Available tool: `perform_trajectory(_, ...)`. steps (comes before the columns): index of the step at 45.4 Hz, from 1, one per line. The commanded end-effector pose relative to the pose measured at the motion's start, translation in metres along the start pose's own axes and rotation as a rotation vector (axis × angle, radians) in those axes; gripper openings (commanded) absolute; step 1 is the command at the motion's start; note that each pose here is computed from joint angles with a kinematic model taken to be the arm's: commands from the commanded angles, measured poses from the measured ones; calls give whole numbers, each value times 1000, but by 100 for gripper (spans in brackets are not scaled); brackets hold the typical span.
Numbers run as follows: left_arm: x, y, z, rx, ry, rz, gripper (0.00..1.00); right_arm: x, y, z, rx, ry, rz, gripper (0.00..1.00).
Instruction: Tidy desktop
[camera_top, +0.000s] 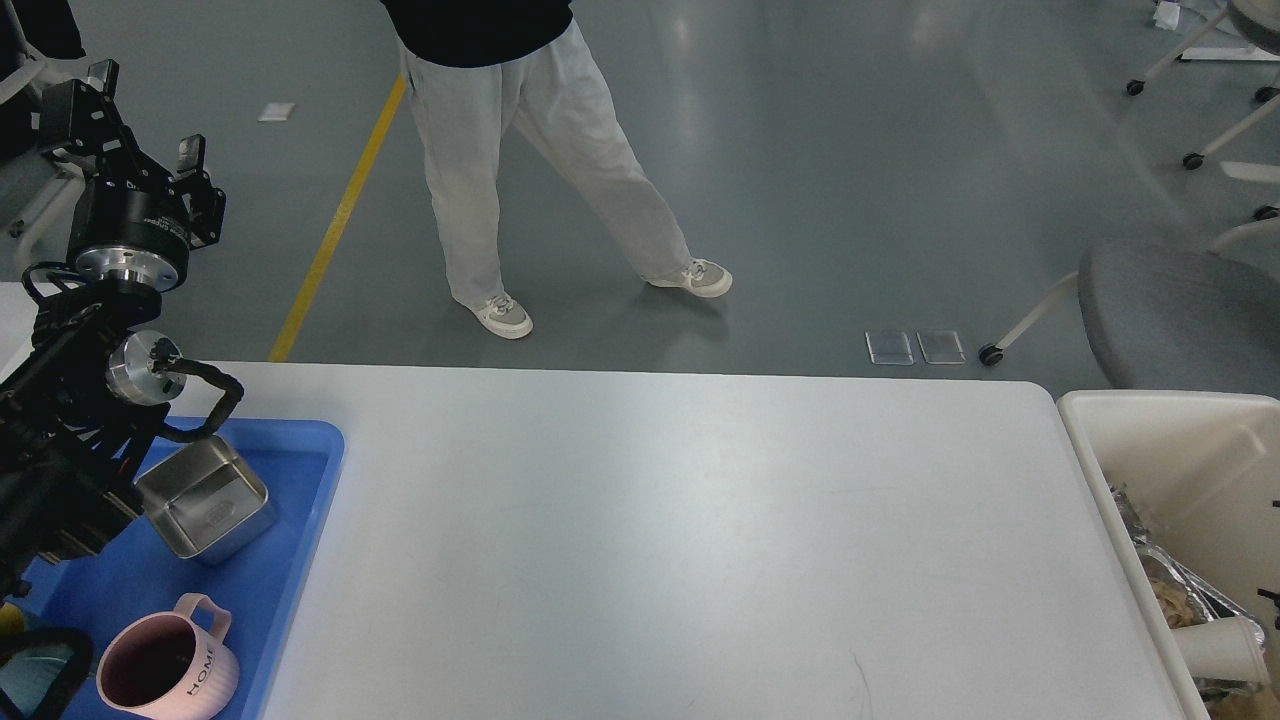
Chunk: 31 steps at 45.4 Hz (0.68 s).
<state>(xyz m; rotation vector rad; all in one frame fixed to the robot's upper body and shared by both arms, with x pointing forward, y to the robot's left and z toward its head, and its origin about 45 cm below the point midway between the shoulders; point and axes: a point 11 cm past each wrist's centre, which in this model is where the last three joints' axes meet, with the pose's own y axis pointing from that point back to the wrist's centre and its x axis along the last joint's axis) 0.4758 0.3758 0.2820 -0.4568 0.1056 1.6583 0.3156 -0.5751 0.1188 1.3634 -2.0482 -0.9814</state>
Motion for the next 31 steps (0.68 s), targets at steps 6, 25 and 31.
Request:
perform_trajectory(6,7,-2,-9,114,228,72,97,-122,-4,-85,216,-229,-202,100)
perform_trajectory(25,7,2,-18,129,306,-20,97,-232,5,-113,535,-402,-398,100)
perform_trajectory(31,3,4,-20,129,324,-86,97,-242,9,-116,578,-474,-452,100)
